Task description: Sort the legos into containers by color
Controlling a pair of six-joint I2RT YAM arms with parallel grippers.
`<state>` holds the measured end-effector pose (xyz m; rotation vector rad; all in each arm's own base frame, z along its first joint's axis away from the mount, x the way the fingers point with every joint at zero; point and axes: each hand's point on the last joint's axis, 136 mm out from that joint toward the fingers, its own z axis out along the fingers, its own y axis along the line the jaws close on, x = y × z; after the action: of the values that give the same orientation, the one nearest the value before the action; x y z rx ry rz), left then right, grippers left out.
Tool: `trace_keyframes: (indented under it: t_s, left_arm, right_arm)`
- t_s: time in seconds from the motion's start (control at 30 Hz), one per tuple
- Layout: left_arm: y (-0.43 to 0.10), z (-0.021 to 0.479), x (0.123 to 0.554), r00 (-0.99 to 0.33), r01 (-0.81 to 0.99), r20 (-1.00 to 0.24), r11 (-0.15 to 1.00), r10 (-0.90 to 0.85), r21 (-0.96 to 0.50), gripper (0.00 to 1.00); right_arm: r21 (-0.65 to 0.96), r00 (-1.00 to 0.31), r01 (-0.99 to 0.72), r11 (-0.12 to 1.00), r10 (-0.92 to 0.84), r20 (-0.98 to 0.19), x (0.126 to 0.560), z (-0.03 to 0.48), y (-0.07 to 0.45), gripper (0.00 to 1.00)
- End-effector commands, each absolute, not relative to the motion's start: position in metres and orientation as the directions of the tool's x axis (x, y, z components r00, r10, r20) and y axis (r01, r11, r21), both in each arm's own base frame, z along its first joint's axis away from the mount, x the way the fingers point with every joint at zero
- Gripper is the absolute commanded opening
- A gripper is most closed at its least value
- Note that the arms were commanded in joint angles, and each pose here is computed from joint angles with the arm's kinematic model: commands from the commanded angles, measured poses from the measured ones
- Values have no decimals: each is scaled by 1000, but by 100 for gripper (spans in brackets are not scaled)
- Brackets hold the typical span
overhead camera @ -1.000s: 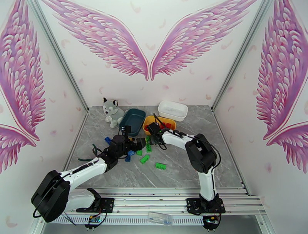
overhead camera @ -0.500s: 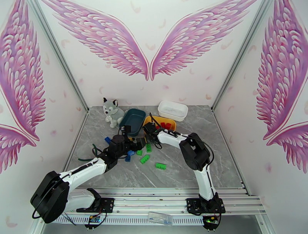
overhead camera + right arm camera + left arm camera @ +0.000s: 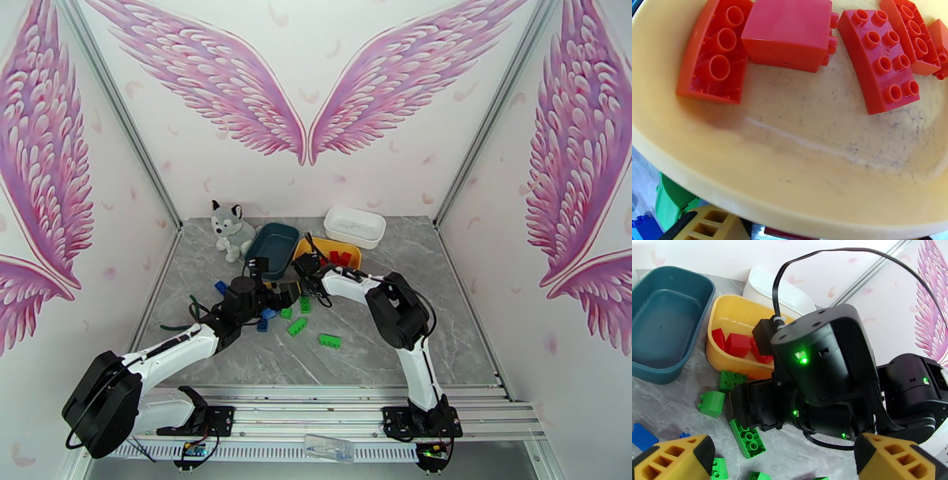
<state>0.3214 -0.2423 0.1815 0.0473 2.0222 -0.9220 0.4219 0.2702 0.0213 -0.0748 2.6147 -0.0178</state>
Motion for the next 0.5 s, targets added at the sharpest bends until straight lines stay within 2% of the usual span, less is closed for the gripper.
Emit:
trace_keyframes:
  t_s: [0.0,0.23,0.47]
  left_arm:
    - [-240,182,317,-612,362,-732,717,-300,-596,99]
    - [-239,183,316,-609,363,-733,716,-302,-597,99]
    - [-239,183,317,-609,361,-734,718,-302,-595,99]
  right_arm:
    - [-50,-861,-26,998,-48,-506,424,18,266,57]
    - [-56,-858,-14,998,-41,-511,423,19,263,45]
    - [-31,-855,-34,999,-45,-517,409,33,262,38]
